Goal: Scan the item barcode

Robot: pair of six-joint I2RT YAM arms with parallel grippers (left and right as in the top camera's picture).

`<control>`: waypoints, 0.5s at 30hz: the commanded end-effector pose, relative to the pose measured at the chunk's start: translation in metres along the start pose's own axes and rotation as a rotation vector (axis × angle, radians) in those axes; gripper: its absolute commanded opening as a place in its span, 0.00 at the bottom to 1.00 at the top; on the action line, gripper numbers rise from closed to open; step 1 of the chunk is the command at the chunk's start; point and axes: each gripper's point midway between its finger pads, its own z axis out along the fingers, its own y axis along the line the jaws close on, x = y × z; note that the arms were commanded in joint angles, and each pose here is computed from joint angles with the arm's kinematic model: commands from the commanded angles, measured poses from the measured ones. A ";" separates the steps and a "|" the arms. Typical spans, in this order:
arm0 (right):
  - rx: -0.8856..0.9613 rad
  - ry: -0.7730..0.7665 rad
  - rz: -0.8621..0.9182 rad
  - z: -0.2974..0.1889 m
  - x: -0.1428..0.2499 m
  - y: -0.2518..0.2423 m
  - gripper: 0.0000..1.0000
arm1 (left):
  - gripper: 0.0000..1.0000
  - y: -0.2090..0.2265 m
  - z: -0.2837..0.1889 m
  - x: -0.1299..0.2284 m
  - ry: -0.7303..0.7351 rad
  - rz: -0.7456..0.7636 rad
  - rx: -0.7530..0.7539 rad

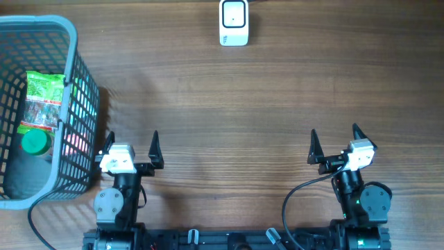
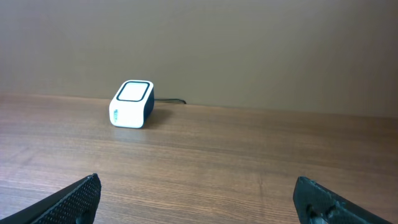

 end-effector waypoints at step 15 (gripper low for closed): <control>0.008 -0.002 -0.003 0.000 0.000 -0.001 1.00 | 1.00 -0.048 0.011 -0.163 0.212 -0.062 0.199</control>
